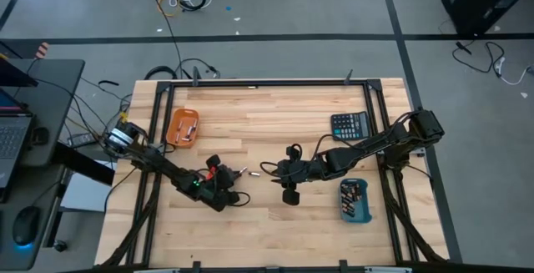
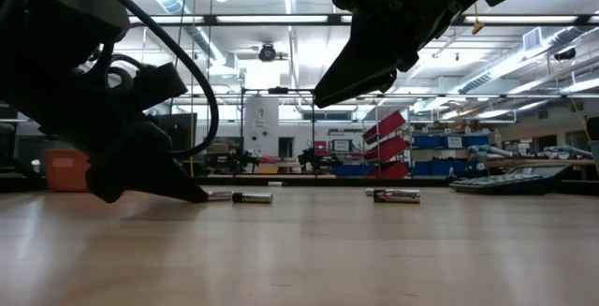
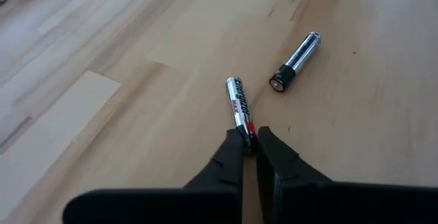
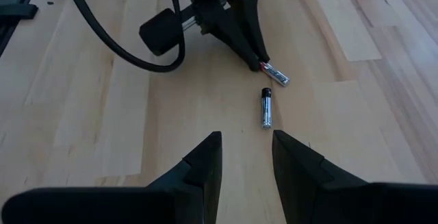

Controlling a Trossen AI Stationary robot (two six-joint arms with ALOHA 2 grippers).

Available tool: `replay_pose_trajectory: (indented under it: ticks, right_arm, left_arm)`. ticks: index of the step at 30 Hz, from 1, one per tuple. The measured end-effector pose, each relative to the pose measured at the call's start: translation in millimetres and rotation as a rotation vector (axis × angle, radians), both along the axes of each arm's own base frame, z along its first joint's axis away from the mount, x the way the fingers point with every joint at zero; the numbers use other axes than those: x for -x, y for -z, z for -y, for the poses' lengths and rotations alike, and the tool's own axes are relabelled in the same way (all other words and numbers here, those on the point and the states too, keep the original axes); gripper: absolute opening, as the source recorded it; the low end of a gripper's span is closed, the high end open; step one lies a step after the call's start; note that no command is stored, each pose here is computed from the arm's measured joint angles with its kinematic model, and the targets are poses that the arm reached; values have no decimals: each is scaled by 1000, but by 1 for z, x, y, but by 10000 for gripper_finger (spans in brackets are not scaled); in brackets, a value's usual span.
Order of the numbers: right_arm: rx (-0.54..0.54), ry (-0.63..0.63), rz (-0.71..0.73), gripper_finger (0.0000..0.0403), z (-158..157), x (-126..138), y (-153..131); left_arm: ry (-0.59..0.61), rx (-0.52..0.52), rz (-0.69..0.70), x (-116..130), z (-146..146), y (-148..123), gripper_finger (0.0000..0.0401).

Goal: Sort batteries
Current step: Put the silver battery into the orange bin

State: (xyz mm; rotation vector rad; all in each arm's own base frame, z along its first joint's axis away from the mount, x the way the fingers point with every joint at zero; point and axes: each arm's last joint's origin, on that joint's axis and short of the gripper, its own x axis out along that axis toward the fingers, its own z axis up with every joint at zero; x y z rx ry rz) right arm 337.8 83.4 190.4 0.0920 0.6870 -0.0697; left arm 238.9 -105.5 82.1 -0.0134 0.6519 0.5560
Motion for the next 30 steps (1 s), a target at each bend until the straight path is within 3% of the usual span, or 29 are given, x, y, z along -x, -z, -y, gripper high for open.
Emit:
replay_pose_trajectory:
  ticks: [5, 13, 18, 30]
  right_arm:
    - [0, 0, 0, 115, 0, 0, 0]
    - [0, 0, 0, 115, 0, 0, 0]
    - [39, 30, -4, 115, 3, 0, 1]
    - [7, 163, -45, 115, 30, -2, 4]
  left_arm:
    - [56, -34, 22, 6, 5, -20, 1]
    - [-5, -62, 151, 28, -10, -85, 1]
    - [-21, -66, 202, 42, -20, -111, 1]
    - [-15, -84, 204, 44, -22, -115, 0]
